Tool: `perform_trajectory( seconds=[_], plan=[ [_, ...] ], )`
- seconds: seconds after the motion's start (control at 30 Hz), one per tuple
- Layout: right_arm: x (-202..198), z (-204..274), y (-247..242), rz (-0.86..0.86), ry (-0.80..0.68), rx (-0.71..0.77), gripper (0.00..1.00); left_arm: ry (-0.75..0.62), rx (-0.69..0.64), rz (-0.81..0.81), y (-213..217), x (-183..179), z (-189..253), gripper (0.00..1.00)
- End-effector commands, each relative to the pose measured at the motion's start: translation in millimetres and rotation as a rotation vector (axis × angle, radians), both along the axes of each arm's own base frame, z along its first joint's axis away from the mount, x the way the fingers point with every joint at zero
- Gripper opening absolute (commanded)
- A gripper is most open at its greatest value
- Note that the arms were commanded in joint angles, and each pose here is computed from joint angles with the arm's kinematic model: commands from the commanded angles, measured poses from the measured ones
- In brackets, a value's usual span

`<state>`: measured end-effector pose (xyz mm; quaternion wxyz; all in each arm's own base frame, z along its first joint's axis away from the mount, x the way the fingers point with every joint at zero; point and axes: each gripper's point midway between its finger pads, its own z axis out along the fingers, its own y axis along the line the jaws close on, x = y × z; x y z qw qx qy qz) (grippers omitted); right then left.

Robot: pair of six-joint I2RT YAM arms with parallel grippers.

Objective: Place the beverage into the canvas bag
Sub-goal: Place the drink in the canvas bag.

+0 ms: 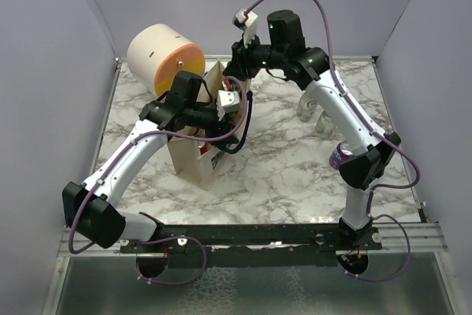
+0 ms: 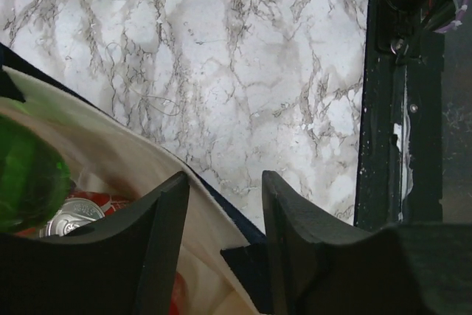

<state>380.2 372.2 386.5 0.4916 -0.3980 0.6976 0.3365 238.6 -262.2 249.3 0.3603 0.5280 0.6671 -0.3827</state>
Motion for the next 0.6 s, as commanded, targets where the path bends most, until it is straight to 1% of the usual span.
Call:
perform_trajectory(
  seconds=[0.0,0.03,0.13,0.2,0.4,0.5,0.57],
  plan=[
    [-20,41,-8,0.026,-0.097,0.089,0.01,-0.09,-0.003,-0.077,2,-9,20,0.5],
    [-22,37,-10,0.024,-0.088,0.083,0.01,-0.125,-0.007,-0.078,2,-7,30,0.54],
    [-28,29,-14,0.025,-0.066,0.066,0.01,-0.172,0.001,-0.073,6,-6,41,0.62],
    [-31,24,-16,0.029,-0.054,0.053,0.01,-0.197,0.01,-0.056,9,-5,46,0.65],
    [-39,16,-25,0.024,-0.047,0.027,0.01,-0.284,0.038,0.061,30,-1,58,0.68],
    [-46,9,-29,0.031,-0.035,0.016,0.01,-0.267,0.052,0.155,43,5,55,0.68],
    [-49,3,-31,0.038,-0.033,0.006,0.01,-0.245,0.053,0.237,56,16,51,0.68]
  ],
)
